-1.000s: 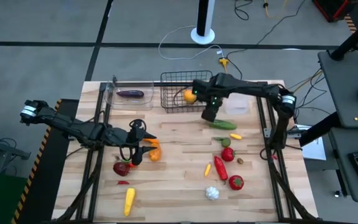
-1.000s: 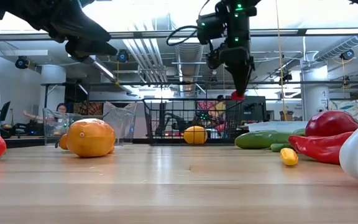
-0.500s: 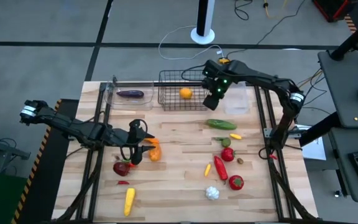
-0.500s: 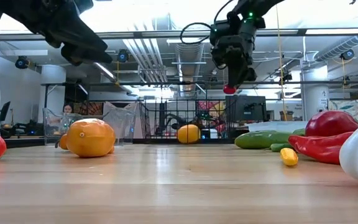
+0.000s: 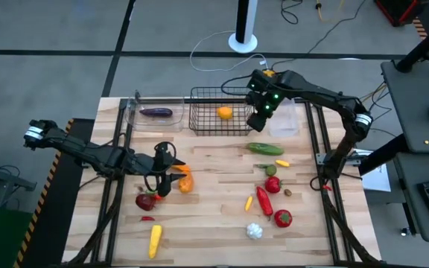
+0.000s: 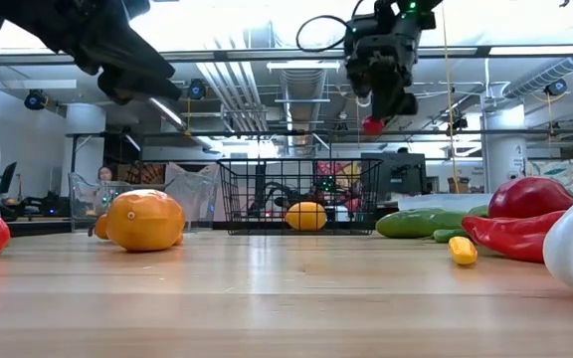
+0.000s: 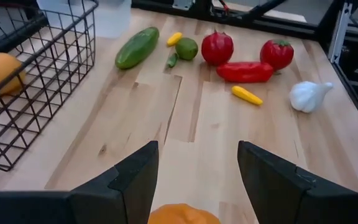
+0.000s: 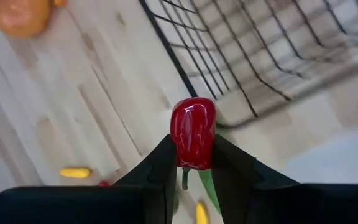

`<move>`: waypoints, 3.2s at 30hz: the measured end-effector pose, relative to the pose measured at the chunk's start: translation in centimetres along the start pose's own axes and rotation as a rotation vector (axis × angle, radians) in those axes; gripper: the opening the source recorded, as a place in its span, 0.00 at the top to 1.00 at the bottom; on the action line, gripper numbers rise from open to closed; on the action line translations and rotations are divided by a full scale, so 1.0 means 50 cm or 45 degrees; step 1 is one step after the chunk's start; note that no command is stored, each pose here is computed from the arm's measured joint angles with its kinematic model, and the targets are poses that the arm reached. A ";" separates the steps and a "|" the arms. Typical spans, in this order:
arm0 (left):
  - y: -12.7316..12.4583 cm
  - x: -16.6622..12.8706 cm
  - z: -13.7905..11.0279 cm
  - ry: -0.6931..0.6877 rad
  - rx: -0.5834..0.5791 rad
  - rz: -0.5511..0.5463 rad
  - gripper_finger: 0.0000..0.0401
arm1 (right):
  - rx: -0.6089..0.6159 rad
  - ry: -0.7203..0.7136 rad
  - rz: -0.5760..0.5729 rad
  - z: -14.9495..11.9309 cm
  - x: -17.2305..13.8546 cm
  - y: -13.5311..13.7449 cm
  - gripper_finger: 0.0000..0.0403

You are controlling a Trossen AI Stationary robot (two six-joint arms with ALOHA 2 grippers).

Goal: Sort produce into baskets
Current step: Put the cherry pepper into the white bin, then adjust the wire basket

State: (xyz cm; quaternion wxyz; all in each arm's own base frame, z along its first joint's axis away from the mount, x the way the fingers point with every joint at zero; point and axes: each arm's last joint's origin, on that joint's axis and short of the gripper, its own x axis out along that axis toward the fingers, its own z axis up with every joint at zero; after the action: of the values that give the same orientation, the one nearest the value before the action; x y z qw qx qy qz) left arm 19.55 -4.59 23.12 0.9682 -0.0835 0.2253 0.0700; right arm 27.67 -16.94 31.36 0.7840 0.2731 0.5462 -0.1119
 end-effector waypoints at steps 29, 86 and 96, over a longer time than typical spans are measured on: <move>-0.020 0.048 0.026 -0.165 0.178 0.083 0.50 | 0.584 0.145 -0.583 -0.091 0.089 -0.257 0.81; -0.021 0.033 0.046 0.090 0.184 0.150 0.50 | -0.171 -0.377 -0.059 -0.130 0.123 0.087 0.97; -0.020 0.034 0.043 0.097 0.187 0.152 0.50 | -0.163 -0.422 -0.124 -0.078 0.201 0.075 0.97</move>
State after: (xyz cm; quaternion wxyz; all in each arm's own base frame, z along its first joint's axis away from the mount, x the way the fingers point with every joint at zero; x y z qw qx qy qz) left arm 22.16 -5.00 24.41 0.9566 -0.0012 0.2708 0.1077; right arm 30.14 -10.44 22.28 0.8727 0.1737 0.4281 -0.1581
